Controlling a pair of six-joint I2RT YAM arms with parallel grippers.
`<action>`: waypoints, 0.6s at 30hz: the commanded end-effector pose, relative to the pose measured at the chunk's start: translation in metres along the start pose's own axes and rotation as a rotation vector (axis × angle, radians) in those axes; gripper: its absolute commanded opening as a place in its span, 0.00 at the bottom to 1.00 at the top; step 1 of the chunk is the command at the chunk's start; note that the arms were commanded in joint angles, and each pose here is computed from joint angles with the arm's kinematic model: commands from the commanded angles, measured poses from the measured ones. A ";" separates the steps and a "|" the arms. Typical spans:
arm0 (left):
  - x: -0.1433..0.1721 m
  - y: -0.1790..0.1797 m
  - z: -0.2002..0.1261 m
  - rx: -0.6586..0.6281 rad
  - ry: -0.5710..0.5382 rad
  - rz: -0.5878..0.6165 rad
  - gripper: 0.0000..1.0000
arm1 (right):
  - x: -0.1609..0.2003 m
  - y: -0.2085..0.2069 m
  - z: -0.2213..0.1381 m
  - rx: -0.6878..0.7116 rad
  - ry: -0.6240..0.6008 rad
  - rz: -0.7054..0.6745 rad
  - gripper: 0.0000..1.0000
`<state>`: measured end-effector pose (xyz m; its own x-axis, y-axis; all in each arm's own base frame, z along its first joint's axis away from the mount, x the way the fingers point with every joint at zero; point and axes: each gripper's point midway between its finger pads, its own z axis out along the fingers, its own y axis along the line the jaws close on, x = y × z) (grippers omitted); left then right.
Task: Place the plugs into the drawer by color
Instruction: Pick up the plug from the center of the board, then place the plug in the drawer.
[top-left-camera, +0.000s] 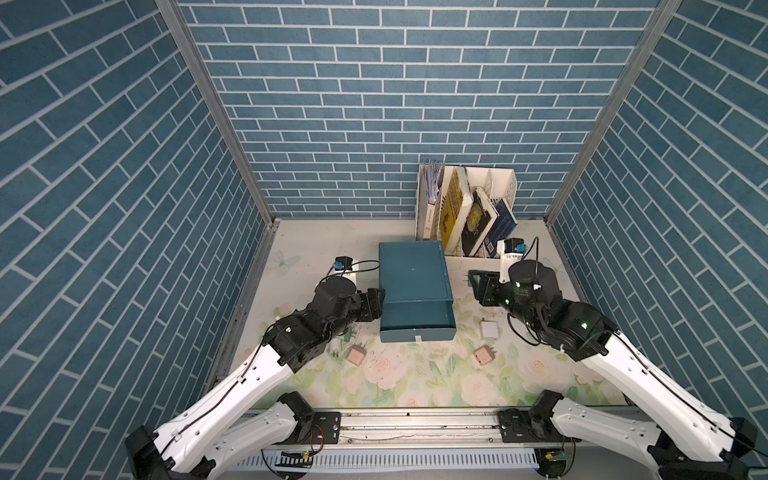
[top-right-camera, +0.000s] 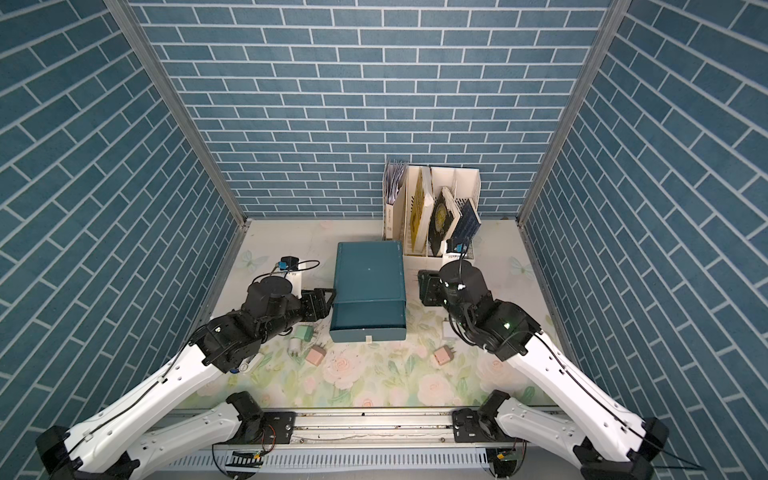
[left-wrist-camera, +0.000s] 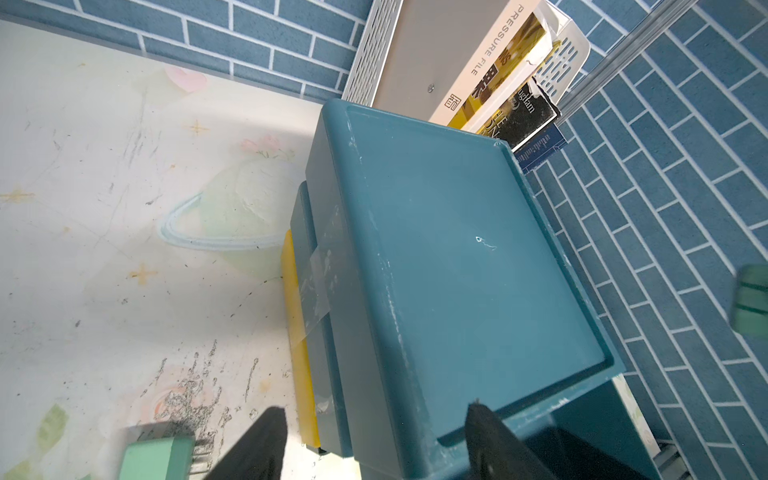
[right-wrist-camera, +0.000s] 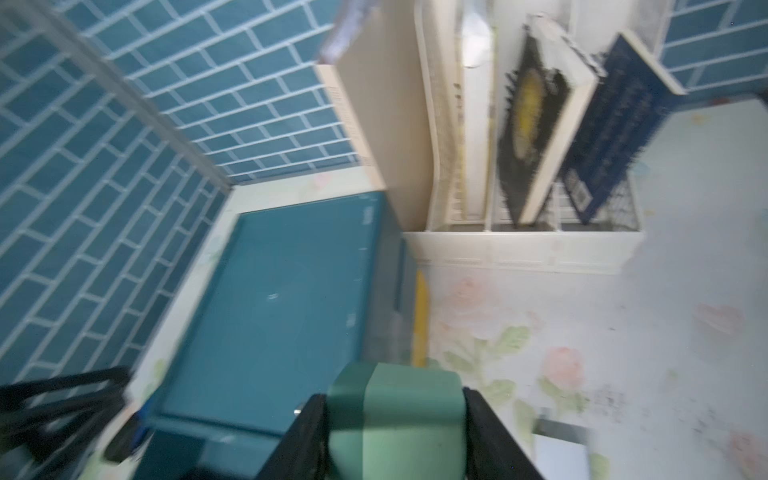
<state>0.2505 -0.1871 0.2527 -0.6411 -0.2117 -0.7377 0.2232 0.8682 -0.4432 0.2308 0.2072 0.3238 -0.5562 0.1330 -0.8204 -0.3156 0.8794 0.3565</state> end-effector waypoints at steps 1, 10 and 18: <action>-0.008 -0.008 -0.007 0.037 -0.030 -0.008 0.73 | 0.017 0.031 -0.009 -0.014 0.014 -0.022 0.09; -0.003 -0.004 -0.008 0.031 -0.018 -0.014 0.73 | 0.061 0.091 0.012 0.007 0.083 -0.146 0.11; 0.002 -0.002 -0.011 0.032 -0.004 0.007 0.74 | 0.090 0.075 0.026 0.078 0.134 -0.119 0.40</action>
<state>0.2448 -0.1850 0.2615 -0.6307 -0.2303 -0.7410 0.2367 0.8524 -0.4663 0.1744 0.3074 0.2708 -0.6080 -0.0779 -0.7901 -0.3885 0.8971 0.2104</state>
